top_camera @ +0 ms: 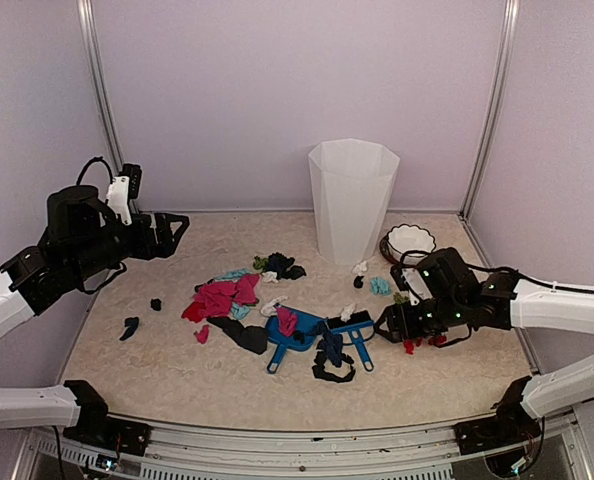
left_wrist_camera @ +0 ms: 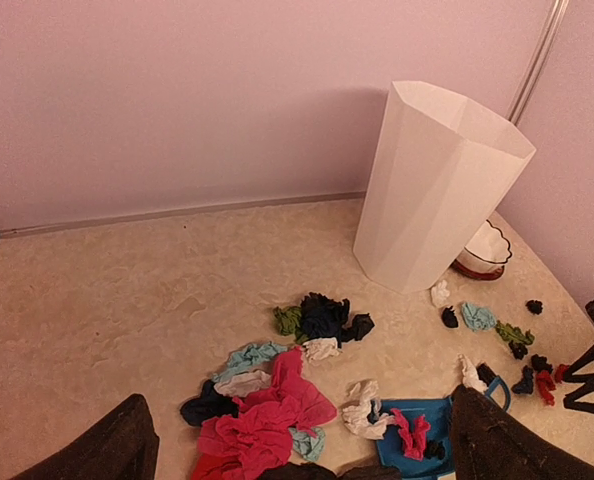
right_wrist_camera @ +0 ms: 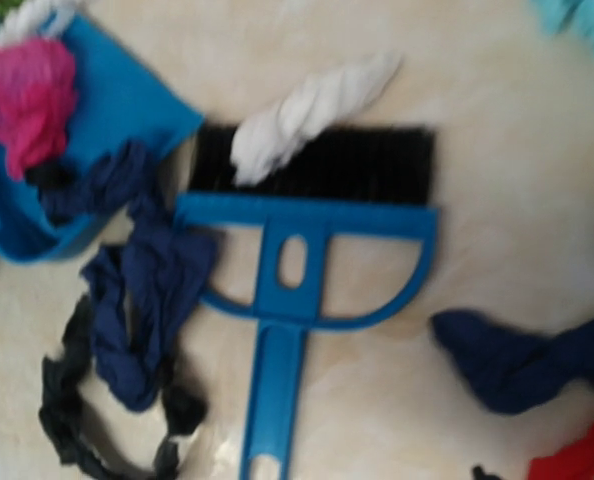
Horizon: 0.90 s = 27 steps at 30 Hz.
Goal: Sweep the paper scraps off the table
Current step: Pick up the broom from the center of the board.
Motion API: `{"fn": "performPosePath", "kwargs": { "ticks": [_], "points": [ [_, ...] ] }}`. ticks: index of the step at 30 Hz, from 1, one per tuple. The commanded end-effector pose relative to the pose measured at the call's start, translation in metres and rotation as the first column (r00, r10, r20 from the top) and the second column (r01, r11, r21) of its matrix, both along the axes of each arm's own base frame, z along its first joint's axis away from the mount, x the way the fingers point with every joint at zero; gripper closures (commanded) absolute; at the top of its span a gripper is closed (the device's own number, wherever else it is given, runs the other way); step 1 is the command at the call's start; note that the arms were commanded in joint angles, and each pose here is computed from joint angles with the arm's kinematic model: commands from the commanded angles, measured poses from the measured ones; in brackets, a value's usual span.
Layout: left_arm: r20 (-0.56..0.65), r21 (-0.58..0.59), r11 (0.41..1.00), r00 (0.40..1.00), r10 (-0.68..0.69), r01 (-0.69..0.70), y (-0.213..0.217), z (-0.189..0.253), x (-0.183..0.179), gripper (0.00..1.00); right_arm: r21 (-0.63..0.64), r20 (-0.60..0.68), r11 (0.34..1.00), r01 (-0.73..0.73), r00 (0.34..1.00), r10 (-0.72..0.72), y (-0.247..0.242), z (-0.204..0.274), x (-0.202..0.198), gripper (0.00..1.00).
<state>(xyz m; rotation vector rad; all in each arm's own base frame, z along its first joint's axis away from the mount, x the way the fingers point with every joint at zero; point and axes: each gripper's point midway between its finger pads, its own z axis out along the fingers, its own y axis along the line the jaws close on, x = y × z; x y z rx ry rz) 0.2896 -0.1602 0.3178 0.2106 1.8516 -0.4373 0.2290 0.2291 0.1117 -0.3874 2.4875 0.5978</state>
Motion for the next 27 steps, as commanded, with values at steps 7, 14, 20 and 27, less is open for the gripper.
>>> {"fn": "performPosePath", "kwargs": {
  "ticks": [7,14,20,27],
  "points": [
    [-0.005,-0.001,1.000,1.000,0.008,-0.008,0.000,-0.001,0.000,0.01,-0.124,-0.098,0.992,0.006,0.995,-0.018,0.019,-0.038,-0.018,0.32],
    [0.002,0.000,1.000,1.000,0.013,-0.013,0.002,0.001,-0.001,0.01,-0.190,-0.143,0.982,0.008,0.989,-0.035,0.030,-0.059,-0.022,0.36],
    [0.002,0.005,1.000,1.000,0.014,-0.014,0.001,0.001,-0.002,0.01,-0.234,-0.144,0.972,0.032,0.987,-0.067,0.033,-0.069,-0.019,0.37],
    [0.014,0.007,1.000,1.000,0.026,-0.026,0.004,0.004,-0.004,0.01,-0.269,-0.138,0.963,0.029,0.988,-0.068,0.038,-0.078,-0.016,0.41]
  ]
}}
